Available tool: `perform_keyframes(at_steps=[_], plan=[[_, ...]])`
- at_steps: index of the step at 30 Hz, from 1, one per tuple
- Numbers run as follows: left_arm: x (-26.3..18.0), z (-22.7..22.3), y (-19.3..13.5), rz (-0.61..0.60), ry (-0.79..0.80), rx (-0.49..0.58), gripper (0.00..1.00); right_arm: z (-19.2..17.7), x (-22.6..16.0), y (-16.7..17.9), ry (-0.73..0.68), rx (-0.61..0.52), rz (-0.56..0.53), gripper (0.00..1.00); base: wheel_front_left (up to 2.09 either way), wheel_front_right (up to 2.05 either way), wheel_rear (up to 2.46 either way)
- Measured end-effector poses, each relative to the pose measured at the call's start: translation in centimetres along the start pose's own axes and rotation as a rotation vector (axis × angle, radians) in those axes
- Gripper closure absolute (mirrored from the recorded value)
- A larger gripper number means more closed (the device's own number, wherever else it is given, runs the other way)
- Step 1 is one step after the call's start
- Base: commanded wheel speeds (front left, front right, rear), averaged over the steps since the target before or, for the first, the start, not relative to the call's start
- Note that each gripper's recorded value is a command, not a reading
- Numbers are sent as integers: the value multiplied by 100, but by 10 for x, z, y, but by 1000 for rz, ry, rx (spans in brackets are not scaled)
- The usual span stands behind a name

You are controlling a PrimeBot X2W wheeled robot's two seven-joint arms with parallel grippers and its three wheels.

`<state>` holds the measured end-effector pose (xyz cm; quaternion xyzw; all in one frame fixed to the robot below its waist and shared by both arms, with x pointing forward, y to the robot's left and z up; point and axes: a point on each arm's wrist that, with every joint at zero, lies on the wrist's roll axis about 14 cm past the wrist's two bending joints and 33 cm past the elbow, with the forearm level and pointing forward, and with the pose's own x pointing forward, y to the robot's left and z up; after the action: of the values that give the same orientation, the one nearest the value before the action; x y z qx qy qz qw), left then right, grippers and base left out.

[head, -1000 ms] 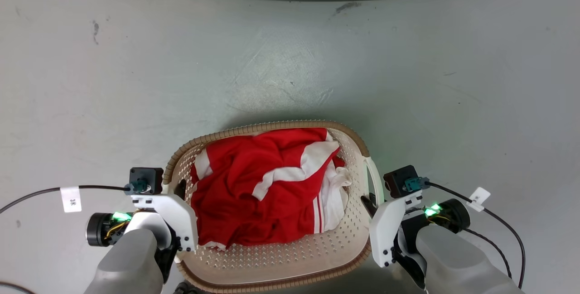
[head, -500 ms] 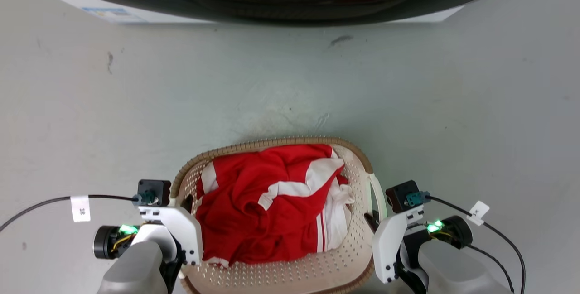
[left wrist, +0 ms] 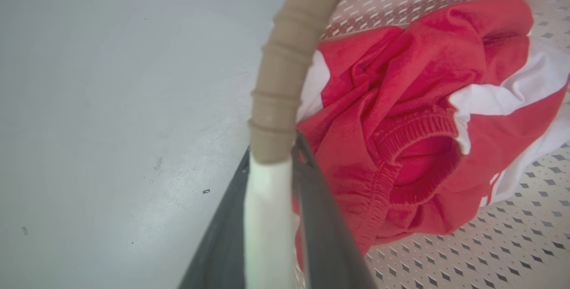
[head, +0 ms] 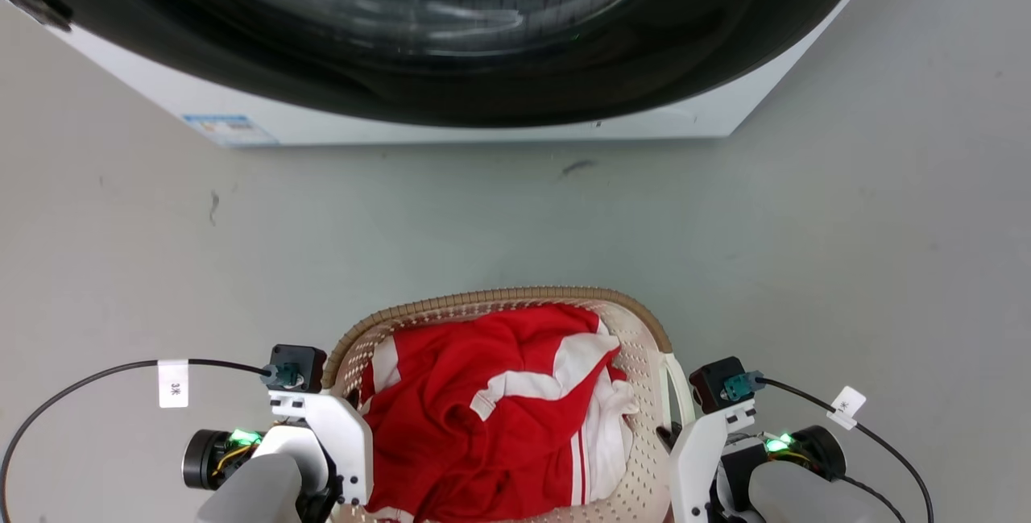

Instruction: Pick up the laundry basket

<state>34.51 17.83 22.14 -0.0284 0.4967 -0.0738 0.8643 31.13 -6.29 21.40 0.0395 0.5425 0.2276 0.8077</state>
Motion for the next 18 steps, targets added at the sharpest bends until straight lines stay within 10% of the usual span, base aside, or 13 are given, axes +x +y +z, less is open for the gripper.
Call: perform_keyframes(at_steps=[18], plan=[[-35, 43, -31, -69, -16, 104, 100, 23, -51, -6, -22, -64, -85, 100, 0, 0, 0]])
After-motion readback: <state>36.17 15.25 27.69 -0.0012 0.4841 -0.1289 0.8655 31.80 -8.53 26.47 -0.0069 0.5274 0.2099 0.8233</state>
